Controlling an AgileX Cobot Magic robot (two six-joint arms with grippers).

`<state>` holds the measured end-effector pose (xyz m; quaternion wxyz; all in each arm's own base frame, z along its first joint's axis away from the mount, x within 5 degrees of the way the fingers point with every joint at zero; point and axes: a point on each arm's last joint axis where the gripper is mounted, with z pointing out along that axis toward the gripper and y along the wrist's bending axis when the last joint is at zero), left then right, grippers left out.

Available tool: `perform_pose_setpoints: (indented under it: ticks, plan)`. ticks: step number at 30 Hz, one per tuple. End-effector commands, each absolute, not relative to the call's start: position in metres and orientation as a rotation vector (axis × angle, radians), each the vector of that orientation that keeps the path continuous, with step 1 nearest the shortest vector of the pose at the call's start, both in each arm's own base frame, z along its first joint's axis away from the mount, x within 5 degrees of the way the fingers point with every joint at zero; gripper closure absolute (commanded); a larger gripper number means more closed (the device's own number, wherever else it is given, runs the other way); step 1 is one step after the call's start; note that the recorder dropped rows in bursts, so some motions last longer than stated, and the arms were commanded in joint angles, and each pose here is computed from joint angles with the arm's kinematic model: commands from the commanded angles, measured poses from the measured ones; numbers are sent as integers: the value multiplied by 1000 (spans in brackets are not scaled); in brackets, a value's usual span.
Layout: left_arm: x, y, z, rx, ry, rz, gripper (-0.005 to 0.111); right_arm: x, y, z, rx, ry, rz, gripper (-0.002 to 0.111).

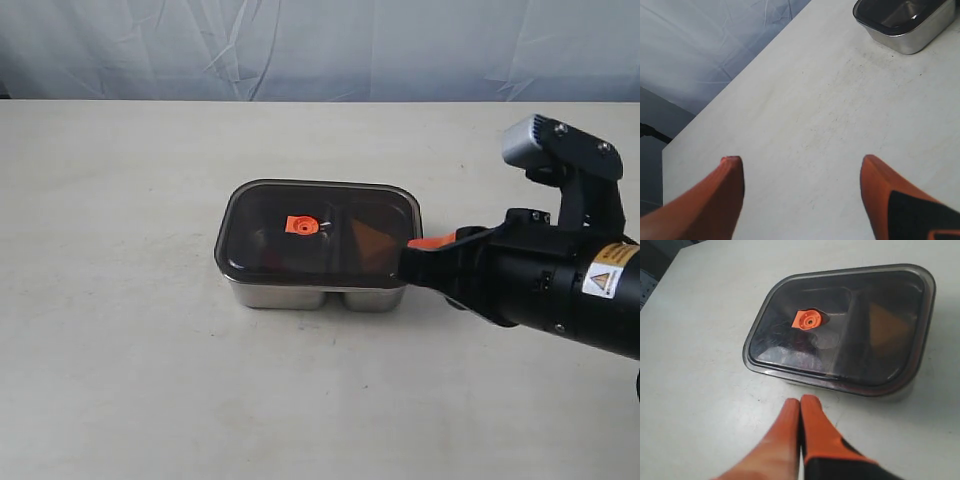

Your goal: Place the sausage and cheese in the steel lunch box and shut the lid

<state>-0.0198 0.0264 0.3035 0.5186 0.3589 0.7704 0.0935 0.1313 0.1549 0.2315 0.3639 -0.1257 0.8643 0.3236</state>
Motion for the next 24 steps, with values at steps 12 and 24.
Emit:
perform_pose_setpoints:
  ticks: [12, 24]
  plan:
    - [39, -63, 331, 707, 1774, -753, 44, 169, 151, 237, -461, 2279, 591, 108]
    - [203, -133, 223, 703, 2251, -623, 44, 212, 192, 194, -571, 2466, 482, 109]
